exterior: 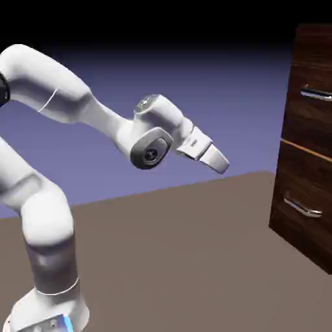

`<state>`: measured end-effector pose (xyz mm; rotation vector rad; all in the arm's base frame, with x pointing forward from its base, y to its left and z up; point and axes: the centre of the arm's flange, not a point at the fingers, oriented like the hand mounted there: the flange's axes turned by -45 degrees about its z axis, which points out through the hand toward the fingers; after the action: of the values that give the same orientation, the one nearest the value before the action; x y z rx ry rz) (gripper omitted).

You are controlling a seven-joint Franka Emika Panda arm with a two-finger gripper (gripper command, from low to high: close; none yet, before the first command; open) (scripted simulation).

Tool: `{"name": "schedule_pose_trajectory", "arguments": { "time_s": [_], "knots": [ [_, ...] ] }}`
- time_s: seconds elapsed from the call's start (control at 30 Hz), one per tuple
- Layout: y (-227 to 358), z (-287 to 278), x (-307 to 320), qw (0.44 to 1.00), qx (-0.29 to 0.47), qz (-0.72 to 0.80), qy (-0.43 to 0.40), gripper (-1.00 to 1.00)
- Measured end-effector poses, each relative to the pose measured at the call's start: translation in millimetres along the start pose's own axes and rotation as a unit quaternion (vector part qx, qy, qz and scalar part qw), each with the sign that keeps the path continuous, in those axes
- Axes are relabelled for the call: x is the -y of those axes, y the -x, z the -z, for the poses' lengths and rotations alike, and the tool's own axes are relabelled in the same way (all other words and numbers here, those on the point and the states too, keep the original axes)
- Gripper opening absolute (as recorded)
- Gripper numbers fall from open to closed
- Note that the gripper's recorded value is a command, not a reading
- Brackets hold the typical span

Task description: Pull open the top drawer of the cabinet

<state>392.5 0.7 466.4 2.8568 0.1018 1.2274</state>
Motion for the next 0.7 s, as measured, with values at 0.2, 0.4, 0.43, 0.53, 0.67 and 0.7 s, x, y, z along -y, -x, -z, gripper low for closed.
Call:
{"name": "schedule_pose_trajectory", "arguments": {
  "time_s": [0.2, 0.4, 0.43, 0.53, 0.67, 0.7],
  "knots": [
    [-36.2, 17.2, -19.2, 0.998, -0.032, 0.051, 0.028, 0.00],
    [-68.0, 33.7, -32.5, 0.991, -0.059, 0.105, 0.055, 0.00],
    [-73.0, 36.2, -34.2, 0.990, -0.063, 0.114, 0.059, 0.00],
    [-87.1, 43.1, -38.4, 0.984, -0.075, 0.142, 0.071, 0.00],
    [-104.6, 50.6, -42.0, 0.976, -0.090, 0.181, 0.086, 0.00],
    [-108.7, 52.2, -42.6, 0.973, -0.093, 0.190, 0.089, 0.00]
  ]
}}
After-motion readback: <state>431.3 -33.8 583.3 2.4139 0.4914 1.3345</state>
